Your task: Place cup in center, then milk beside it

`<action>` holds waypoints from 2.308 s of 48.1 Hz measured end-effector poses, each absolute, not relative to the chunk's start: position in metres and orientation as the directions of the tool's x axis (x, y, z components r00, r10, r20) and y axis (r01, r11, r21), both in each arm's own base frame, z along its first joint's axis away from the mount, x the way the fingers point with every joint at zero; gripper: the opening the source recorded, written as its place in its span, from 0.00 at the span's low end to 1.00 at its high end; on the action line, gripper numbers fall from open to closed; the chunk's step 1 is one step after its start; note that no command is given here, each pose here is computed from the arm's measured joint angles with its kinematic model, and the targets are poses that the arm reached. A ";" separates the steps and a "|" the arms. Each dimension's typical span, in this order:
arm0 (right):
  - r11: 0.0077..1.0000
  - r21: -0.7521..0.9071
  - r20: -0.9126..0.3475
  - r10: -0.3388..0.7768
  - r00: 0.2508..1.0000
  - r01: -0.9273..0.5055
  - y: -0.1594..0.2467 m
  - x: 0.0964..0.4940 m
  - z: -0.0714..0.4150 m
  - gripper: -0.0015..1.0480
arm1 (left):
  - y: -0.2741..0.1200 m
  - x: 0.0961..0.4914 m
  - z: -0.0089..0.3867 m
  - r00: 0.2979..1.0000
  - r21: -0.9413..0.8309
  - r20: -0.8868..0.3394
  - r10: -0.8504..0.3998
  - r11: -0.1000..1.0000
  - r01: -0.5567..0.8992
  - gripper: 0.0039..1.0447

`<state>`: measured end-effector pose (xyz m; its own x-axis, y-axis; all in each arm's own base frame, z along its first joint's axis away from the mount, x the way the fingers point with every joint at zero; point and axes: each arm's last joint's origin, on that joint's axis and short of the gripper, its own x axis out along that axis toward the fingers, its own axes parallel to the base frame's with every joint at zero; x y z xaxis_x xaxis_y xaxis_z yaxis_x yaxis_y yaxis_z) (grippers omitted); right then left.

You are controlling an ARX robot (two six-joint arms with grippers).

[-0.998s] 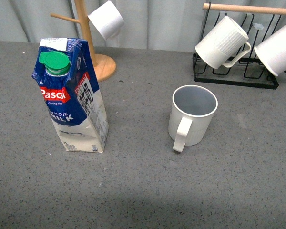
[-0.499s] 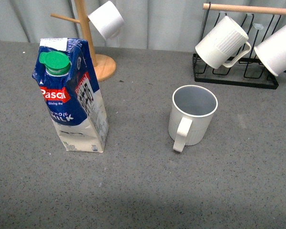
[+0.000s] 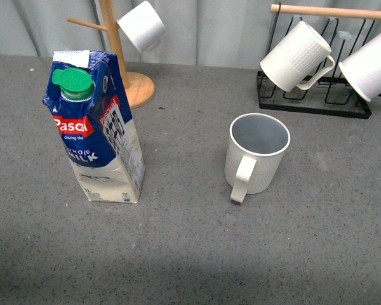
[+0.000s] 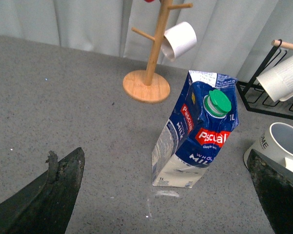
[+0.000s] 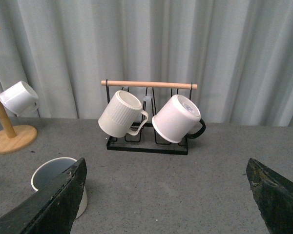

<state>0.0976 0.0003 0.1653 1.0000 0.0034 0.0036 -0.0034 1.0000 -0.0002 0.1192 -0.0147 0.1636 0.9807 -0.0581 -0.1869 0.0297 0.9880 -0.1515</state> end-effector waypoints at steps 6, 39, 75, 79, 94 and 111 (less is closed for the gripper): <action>1.000 0.000 0.004 0.003 1.000 -0.003 0.000 0.098 0.165 0.91 | -0.020 0.133 0.163 0.975 -0.167 -0.207 -0.080 0.985 0.045 0.94; 1.000 0.000 0.004 0.003 1.000 -0.003 0.000 0.098 0.165 0.91 | -0.047 0.208 0.141 0.920 -0.124 -0.344 -0.187 0.980 0.153 0.94; 1.000 0.000 0.004 0.003 1.000 -0.003 0.000 0.098 0.165 0.91 | -0.068 0.220 0.134 0.871 -0.086 -0.418 -0.258 0.966 0.245 0.94; 1.000 0.000 0.004 0.004 1.000 -0.004 0.000 0.098 0.165 0.91 | -0.071 0.221 0.134 0.859 -0.094 -0.426 -0.285 0.958 0.271 0.94; 1.000 0.000 0.004 0.004 1.000 -0.004 0.000 0.098 0.165 0.91 | -0.068 0.234 0.128 0.863 -0.079 -0.448 -0.233 0.972 0.222 0.94; 1.000 0.000 0.004 0.003 1.000 -0.003 0.000 0.098 0.165 0.91 | -0.062 0.245 0.128 0.877 -0.085 -0.433 -0.207 0.978 0.189 0.94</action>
